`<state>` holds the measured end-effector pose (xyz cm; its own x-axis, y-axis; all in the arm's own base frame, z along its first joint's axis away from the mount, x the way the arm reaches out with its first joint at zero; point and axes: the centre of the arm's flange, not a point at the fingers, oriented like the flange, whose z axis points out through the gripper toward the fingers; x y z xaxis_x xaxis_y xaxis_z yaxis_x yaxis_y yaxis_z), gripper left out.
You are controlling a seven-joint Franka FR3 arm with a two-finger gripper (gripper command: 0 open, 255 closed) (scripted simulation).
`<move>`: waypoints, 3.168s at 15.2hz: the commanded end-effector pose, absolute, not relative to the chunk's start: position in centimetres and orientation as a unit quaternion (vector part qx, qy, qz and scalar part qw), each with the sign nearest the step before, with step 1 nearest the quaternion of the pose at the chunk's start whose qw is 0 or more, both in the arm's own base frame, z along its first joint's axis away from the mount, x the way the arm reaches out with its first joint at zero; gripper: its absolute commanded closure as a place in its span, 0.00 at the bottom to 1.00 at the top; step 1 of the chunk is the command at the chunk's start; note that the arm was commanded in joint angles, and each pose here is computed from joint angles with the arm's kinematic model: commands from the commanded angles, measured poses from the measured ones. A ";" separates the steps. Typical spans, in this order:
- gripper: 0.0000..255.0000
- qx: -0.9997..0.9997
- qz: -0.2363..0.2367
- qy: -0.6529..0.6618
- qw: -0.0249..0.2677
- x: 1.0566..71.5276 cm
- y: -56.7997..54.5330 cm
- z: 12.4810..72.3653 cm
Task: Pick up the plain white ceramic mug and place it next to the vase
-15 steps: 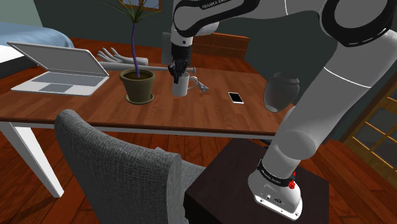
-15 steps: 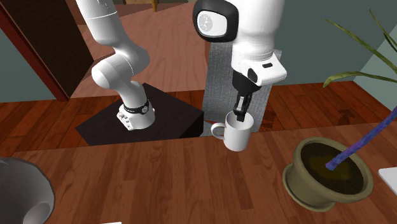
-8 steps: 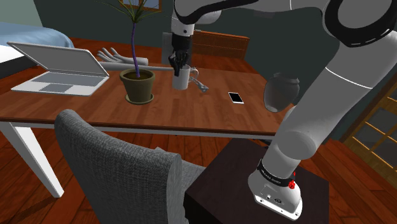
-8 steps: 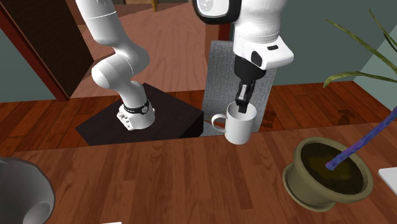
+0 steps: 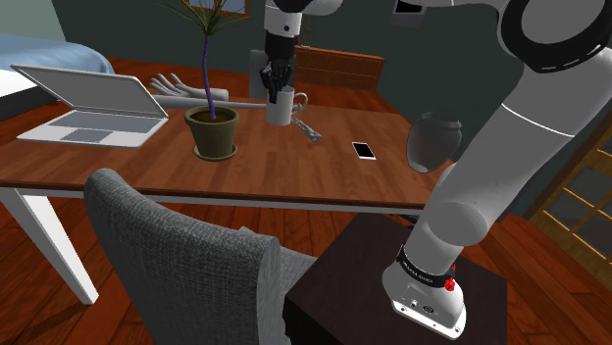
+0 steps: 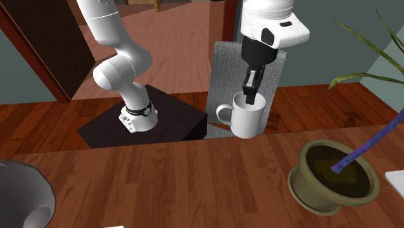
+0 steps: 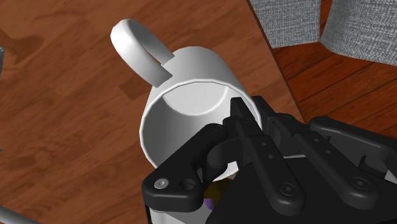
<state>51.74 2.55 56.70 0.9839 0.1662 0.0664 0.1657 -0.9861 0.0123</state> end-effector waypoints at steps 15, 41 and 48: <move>1.00 0.996 0.033 0.083 0.003 51.7 2.5 65.2; 1.00 0.996 0.033 0.083 0.003 28.1 -14.4 67.3; 1.00 0.996 0.033 0.083 0.003 20.6 -19.8 67.3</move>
<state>21.75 -19.17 66.99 0.9839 0.1657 0.0668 0.1652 -0.9862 0.0125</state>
